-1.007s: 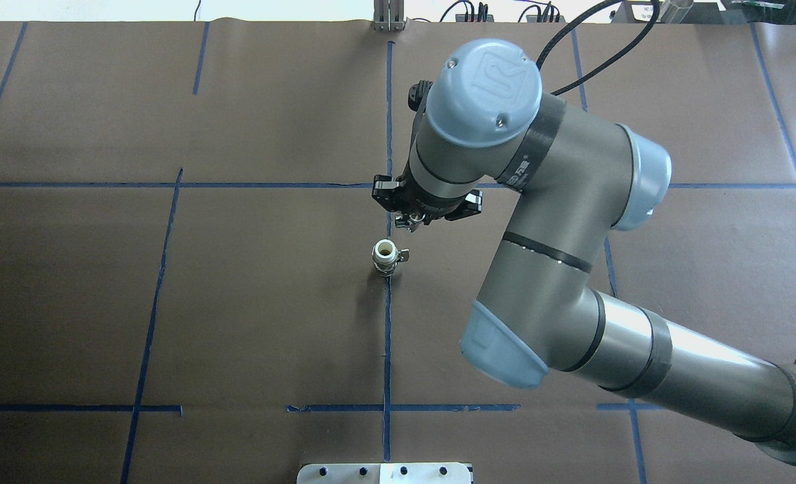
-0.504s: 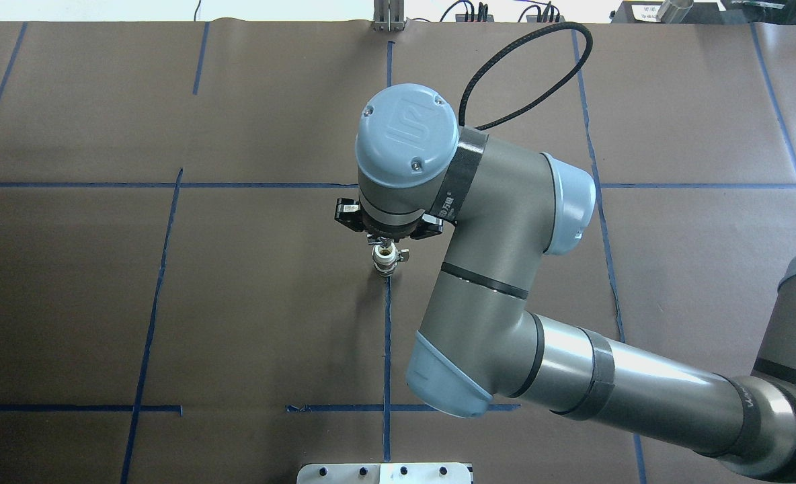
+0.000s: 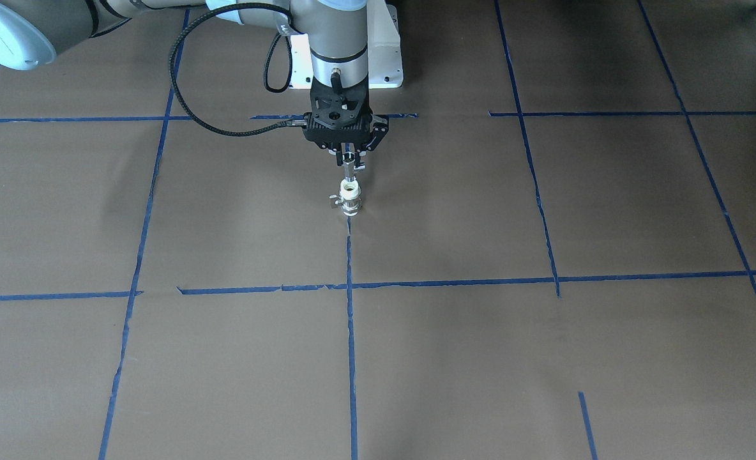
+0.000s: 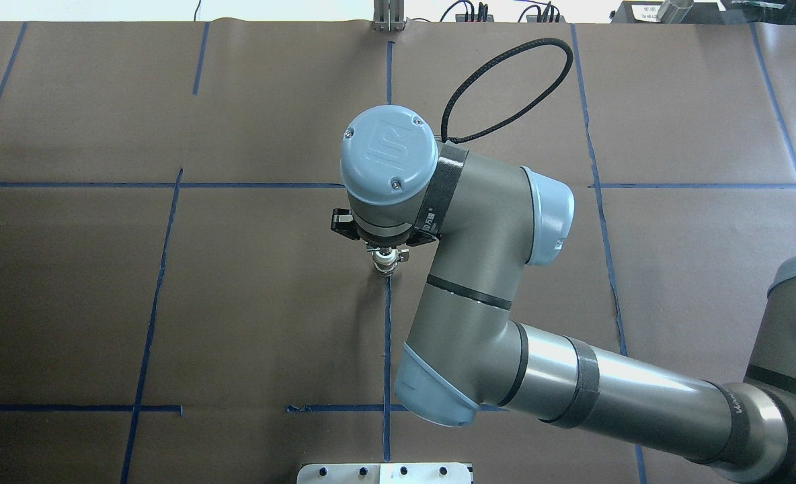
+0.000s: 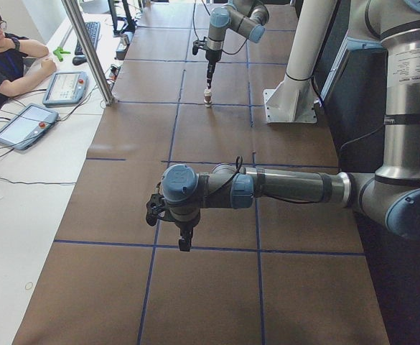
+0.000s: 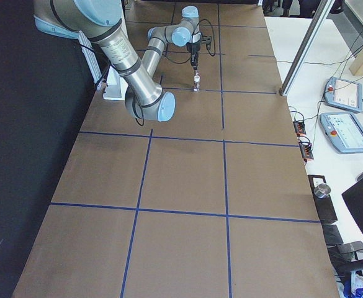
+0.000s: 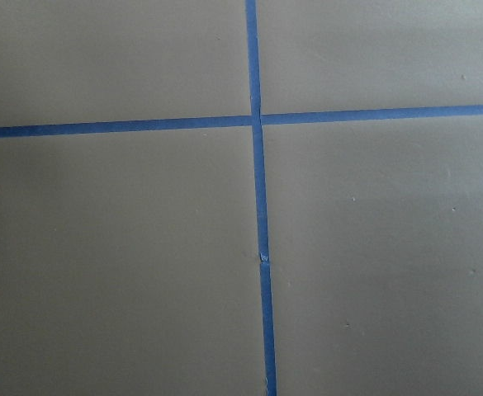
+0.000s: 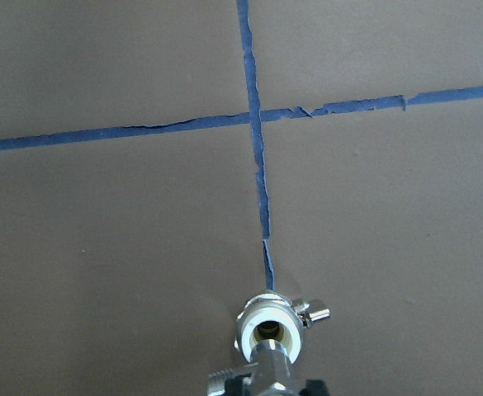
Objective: Assemble PPR valve and pipe with both arms
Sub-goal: 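Lower the chrome fitting onto the pipe piece and press it down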
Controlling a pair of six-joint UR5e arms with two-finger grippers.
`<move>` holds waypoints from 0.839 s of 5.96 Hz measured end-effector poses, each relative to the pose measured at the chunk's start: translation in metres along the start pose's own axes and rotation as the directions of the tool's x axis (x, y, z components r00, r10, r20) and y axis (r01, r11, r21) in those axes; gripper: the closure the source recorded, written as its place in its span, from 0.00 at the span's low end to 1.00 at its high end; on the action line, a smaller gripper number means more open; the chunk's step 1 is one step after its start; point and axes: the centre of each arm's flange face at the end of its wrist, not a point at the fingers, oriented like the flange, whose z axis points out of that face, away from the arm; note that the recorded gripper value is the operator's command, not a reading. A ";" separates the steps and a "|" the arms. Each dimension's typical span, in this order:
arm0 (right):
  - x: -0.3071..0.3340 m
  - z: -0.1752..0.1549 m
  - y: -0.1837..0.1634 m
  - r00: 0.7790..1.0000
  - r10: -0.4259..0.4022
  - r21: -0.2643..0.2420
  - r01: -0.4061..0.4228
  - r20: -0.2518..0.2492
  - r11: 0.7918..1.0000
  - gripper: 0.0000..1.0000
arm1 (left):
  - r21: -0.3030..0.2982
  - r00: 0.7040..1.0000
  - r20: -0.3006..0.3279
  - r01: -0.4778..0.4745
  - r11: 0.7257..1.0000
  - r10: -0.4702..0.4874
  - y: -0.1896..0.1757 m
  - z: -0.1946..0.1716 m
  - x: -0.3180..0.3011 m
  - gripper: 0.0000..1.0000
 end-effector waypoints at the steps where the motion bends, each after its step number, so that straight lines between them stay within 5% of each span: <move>1: 0.000 0.003 0.001 1.000 -0.003 0.002 0.003 -0.005 1.000 1.00 | 0.000 1.000 0.000 0.000 1.000 0.000 0.000 0.000 0.000 0.00; 5: 0.001 0.007 0.002 1.000 -0.010 0.008 0.011 -0.013 1.000 1.00 | 0.002 1.000 0.000 -0.001 1.000 0.001 0.000 0.000 0.001 0.00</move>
